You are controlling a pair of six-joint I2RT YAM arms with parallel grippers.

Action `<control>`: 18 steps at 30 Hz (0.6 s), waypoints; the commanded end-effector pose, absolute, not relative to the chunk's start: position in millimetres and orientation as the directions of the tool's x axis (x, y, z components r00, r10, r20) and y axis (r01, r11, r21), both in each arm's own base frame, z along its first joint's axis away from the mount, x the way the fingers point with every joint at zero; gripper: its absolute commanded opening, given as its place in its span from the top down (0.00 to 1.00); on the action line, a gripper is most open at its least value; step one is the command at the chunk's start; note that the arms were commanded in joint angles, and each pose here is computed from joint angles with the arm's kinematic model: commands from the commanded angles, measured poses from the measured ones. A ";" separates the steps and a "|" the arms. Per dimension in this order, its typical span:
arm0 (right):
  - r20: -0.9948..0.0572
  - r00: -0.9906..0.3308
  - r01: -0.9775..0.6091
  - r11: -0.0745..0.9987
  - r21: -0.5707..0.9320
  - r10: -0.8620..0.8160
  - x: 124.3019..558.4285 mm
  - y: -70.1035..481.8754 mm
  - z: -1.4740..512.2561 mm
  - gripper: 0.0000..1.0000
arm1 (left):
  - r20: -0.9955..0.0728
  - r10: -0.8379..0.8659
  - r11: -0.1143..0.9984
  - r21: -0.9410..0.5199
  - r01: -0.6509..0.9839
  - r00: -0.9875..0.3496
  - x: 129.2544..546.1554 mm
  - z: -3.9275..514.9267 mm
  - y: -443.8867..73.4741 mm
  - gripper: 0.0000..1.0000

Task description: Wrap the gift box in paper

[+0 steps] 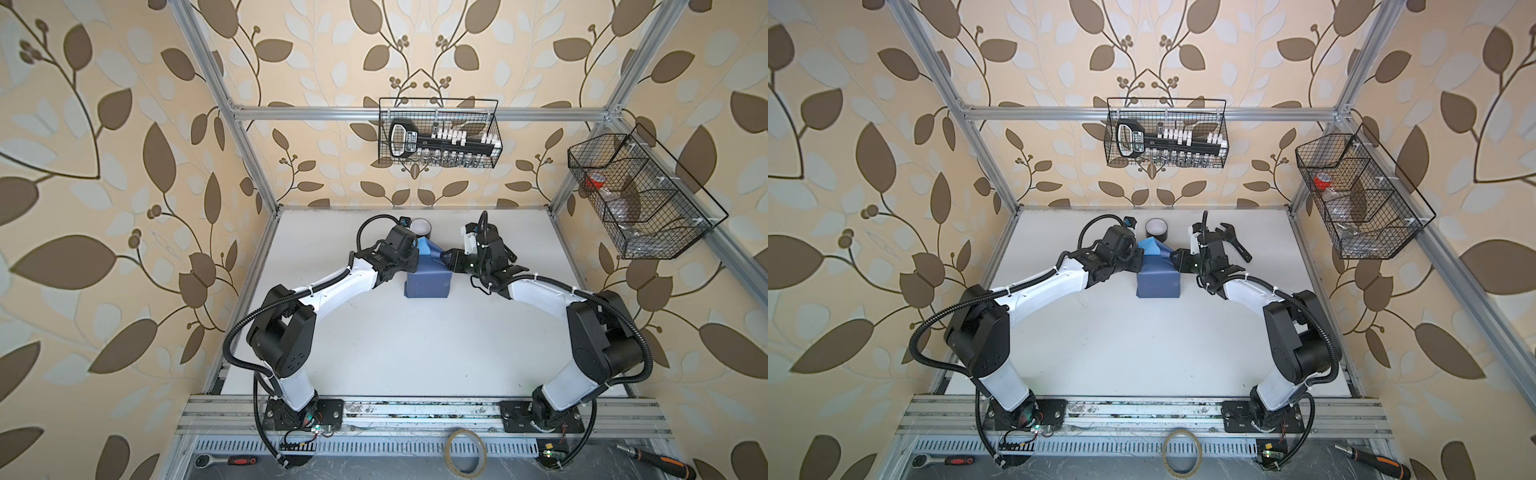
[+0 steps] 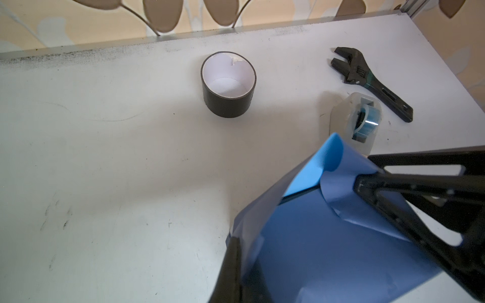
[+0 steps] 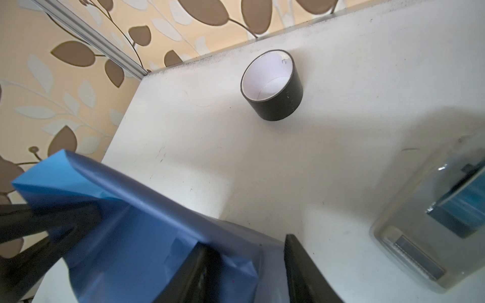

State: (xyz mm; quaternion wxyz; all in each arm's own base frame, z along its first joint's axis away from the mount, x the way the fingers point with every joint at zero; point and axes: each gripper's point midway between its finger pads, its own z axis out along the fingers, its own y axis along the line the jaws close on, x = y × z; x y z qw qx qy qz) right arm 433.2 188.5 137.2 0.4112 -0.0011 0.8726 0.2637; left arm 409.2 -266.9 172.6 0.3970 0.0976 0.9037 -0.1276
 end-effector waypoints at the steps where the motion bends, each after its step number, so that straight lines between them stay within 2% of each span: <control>1: -0.708 -0.667 -0.187 0.868 0.461 0.232 431.9 183.6 122.3 0.54 | -0.753 0.052 0.941 -0.184 0.285 -0.656 403.2 185.6 -267.5 0.97; 4: -0.702 -0.671 -0.182 0.866 0.466 0.237 428.5 182.8 117.0 0.55 | -0.754 0.050 0.938 -0.189 0.290 -0.655 403.1 188.0 -268.7 0.88; 9: -0.693 -0.680 -0.184 0.859 0.477 0.239 419.4 183.8 106.6 0.55 | -0.758 0.042 0.928 -0.212 0.305 -0.651 400.1 200.1 -271.1 0.64; 13: -0.687 -0.686 -0.182 0.857 0.482 0.241 415.6 183.5 100.0 0.55 | -0.763 0.016 0.899 -0.272 0.343 -0.646 386.7 216.9 -274.5 0.48; 18: -0.686 -0.688 -0.187 0.856 0.482 0.236 413.7 183.6 98.3 0.55 | -0.781 -0.064 0.865 -0.354 0.356 -0.622 364.7 238.7 -257.5 0.36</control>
